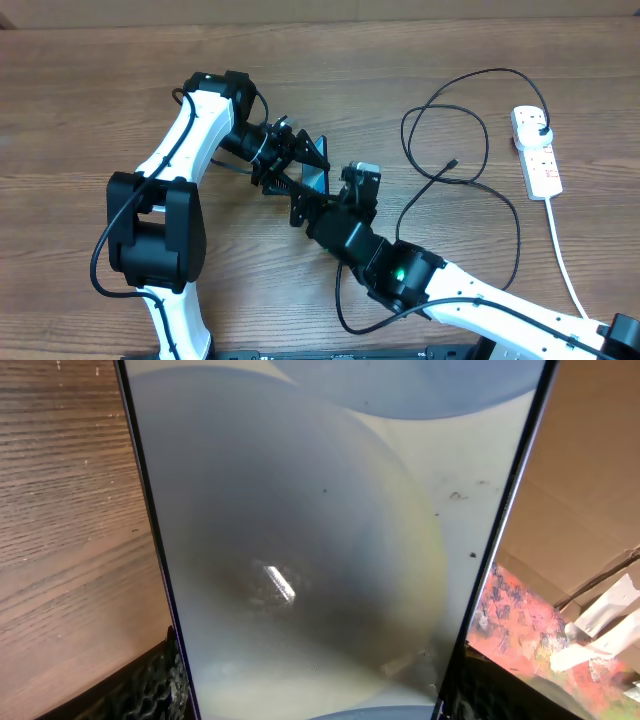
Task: Plug charger to phone and switch on socket
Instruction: 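Move the right gripper to the phone's bottom edge and grasp it, then open the left gripper and carry the phone right with the right gripper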
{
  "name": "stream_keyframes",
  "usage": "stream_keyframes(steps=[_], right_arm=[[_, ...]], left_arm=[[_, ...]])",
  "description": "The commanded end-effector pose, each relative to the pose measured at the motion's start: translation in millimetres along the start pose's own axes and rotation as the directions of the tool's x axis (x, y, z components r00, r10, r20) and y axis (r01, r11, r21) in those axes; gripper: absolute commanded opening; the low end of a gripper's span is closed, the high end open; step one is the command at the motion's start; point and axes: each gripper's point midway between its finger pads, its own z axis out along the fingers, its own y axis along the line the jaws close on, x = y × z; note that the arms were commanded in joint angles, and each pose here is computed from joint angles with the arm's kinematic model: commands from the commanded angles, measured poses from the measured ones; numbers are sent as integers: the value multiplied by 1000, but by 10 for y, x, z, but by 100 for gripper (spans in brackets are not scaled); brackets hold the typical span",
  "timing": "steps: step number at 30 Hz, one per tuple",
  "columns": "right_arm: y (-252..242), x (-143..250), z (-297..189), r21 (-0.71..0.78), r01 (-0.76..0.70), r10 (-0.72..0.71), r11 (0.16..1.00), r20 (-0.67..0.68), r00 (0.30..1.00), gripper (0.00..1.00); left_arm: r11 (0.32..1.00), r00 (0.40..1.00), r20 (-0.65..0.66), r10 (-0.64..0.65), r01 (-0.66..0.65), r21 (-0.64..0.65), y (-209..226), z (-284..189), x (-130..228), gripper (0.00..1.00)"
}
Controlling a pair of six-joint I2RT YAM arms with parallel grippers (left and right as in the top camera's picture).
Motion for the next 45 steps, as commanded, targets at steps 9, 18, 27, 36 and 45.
stream_keyframes(steps=[9, 18, 27, 36, 45], right_arm=[[86, 143, 228, -23, -9, 9, 1000, -29, 1000, 85], [55, 116, 350, -1, -15, 15, 1000, 26, 1000, 68], [32, 78, 348, 12, -16, 15, 1000, 49, 999, 40], [34, 77, 348, 11, -16, 15, 1000, 49, 999, 14], [43, 54, 343, 7, -20, 20, 1000, 54, 998, 4]], left_arm=[[999, 1000, 3, 14, -14, 52, -140, -54, 1, 63], [999, 1000, 3, 14, -14, 52, -140, -54, 2, 63], [999, 1000, 3, 14, -14, 52, -140, -54, 2, 63], [999, 1000, 3, 14, -14, 52, -140, -54, 2, 63], [999, 1000, 5, 13, -13, 53, -138, -60, -2, 80]])
